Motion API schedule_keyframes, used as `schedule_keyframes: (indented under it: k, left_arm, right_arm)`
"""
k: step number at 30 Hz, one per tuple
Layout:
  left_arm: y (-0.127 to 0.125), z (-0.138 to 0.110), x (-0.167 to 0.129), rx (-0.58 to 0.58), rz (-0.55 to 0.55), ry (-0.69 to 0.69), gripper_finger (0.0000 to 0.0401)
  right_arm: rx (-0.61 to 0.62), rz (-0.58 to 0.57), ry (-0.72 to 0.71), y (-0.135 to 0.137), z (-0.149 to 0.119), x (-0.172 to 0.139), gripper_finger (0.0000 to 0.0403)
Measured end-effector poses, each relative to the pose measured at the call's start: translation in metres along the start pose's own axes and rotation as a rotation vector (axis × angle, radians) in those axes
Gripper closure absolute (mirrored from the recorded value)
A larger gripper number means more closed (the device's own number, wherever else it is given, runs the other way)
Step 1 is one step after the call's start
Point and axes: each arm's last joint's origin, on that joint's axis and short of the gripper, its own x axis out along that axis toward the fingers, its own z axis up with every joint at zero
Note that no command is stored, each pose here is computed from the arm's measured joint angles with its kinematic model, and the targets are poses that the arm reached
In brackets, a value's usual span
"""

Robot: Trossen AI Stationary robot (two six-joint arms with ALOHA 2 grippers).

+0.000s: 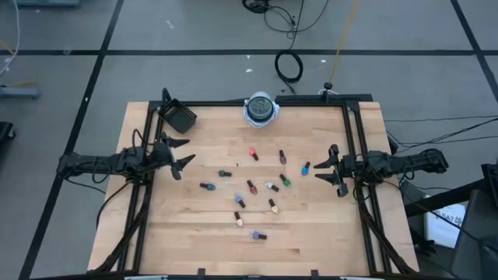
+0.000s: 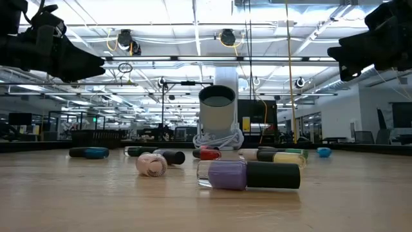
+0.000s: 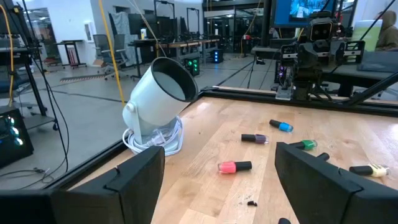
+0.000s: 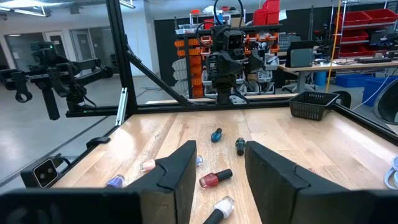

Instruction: Pick & Place Nail Polish

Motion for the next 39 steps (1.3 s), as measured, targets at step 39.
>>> schedule_keyframes:
  k: [39]
  left_arm:
    - [0.0, 0.0, 0.0, 0.0, 0.0, 0.0, 0.0107]
  right_arm:
    - [0.214, 0.021, -0.122, 0.001, 0.012, -0.001, 0.0277]
